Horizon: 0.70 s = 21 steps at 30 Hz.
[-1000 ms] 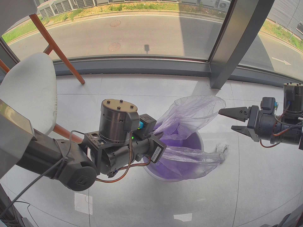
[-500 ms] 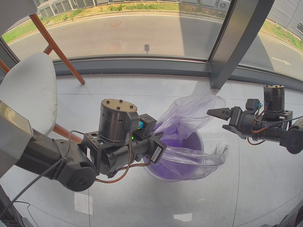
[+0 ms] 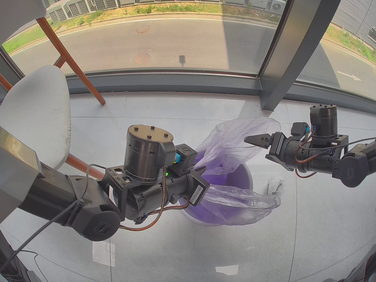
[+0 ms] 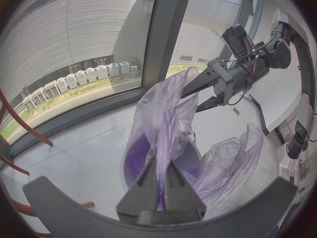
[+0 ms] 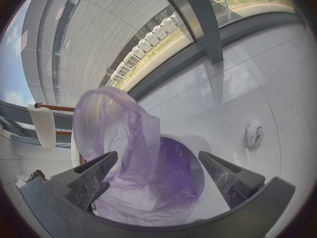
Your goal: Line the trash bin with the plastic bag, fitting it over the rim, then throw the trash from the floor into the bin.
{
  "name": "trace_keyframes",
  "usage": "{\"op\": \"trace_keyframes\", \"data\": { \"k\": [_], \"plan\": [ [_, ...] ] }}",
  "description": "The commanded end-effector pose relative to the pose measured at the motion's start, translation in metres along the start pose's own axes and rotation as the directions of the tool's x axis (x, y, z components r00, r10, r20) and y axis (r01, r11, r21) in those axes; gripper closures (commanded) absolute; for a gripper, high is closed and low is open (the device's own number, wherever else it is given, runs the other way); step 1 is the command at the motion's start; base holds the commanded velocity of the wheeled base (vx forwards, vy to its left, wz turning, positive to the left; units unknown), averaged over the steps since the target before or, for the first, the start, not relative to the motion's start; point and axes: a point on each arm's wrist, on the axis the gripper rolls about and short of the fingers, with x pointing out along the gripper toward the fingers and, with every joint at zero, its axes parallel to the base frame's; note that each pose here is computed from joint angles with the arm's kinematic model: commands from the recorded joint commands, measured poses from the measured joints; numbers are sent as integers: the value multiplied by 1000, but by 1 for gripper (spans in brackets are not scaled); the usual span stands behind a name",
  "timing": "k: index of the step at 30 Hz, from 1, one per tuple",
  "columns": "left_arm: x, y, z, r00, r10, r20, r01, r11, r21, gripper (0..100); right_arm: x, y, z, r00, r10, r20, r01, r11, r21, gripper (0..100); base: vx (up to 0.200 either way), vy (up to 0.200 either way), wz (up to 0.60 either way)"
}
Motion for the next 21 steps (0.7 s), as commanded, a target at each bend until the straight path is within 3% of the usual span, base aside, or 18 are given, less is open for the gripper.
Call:
{"op": "trace_keyframes", "data": {
  "k": [1, 11, 12, 21],
  "plan": [
    [1, -2, -1, 1000, -5, -5, 5, 1000, 1, 100, 14, 4, -8, 1000, -8, -23, 7, 1000, -7, 0, 0, 0, 0],
    [0, -2, -1, 1000, -4, -3, 4, 1000, 1, 100, 27, 11, -18, 999, 5, -46, -6, 1000, -22, 0, 0, 0, 0],
    [0, -2, -1, 1000, -4, -3, 4, 1000, 1, 100, 30, 10, -19, 999, 4, -41, -5, 1000, -24, 100, 0, 0, 0],
    [0, -2, -1, 1000, -8, -5, 8, 1000, 4, 100, 39, 8, -18, 1000, 4, 3, -4, 999, -32, 100, 0, 0, 0]
  ]
}}
